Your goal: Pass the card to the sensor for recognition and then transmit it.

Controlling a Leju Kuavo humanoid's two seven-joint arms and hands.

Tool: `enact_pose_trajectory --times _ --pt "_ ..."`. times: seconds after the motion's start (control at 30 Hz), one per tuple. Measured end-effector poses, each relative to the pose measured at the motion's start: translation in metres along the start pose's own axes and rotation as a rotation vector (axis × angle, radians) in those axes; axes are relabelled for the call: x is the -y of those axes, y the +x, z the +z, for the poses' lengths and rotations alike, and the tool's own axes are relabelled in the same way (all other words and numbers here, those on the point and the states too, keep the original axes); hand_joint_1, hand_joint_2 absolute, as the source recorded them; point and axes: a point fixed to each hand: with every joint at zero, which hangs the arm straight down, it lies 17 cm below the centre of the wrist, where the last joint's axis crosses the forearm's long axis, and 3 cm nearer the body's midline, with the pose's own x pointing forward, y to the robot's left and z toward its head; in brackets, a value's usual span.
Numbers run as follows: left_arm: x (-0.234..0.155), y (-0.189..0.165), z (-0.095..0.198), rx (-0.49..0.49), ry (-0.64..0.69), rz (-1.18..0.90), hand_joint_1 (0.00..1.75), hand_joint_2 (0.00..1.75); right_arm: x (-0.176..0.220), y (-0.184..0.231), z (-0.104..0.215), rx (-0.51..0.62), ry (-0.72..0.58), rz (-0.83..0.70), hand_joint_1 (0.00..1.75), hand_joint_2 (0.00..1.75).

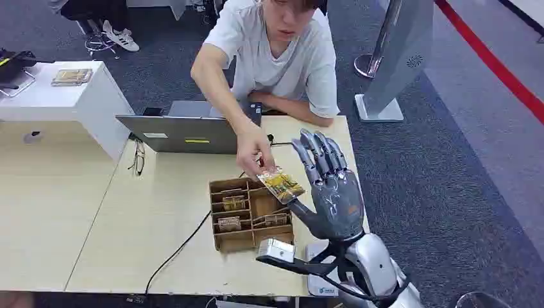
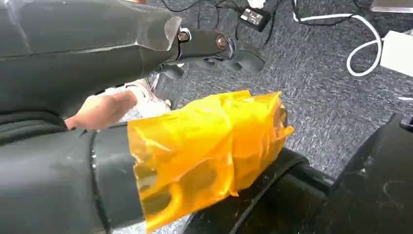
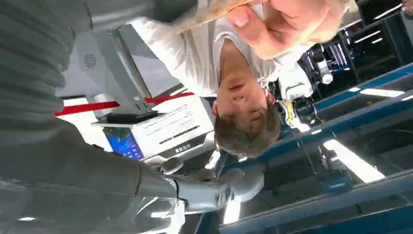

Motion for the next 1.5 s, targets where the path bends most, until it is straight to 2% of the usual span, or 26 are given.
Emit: enact_pose_trajectory --times 0.03,0.13,0.77,1.03,1.33,1.5 --pt "0.0 0.001 0.0 0.002 0.0 0.0 0.0 0.0 0.0 0.0 0.0 -0.001 0.0 -0.005 1.69 1.75" --pt "0.0 0.0 0.0 0.0 -0.001 -0.002 0.0 0.0 0.0 0.0 0.0 0.001 0.001 -0.009 1.75 1.75" --pt "-0.002 -0.003 0.0 -0.008 0.002 0.011 0.0 0.0 0.0 0.002 0.0 0.008 -0.001 -0.019 1.75 1.75" --pt "0.001 -0.002 0.002 -0.007 0.0 0.016 0.0 0.0 0.0 0.007 0.004 0.008 0.013 -0.119 1.75 1.75" --pt "-0.001 -0.003 0.001 -0.012 0.004 0.025 0.0 0.0 0.0 0.009 0.006 0.011 0.016 -0.134 1.75 1.75" --pt "0.001 -0.002 0.003 -0.011 0.0 0.012 0.0 0.0 -0.009 0.012 0.011 0.002 0.071 -0.219 1.75 1.75"
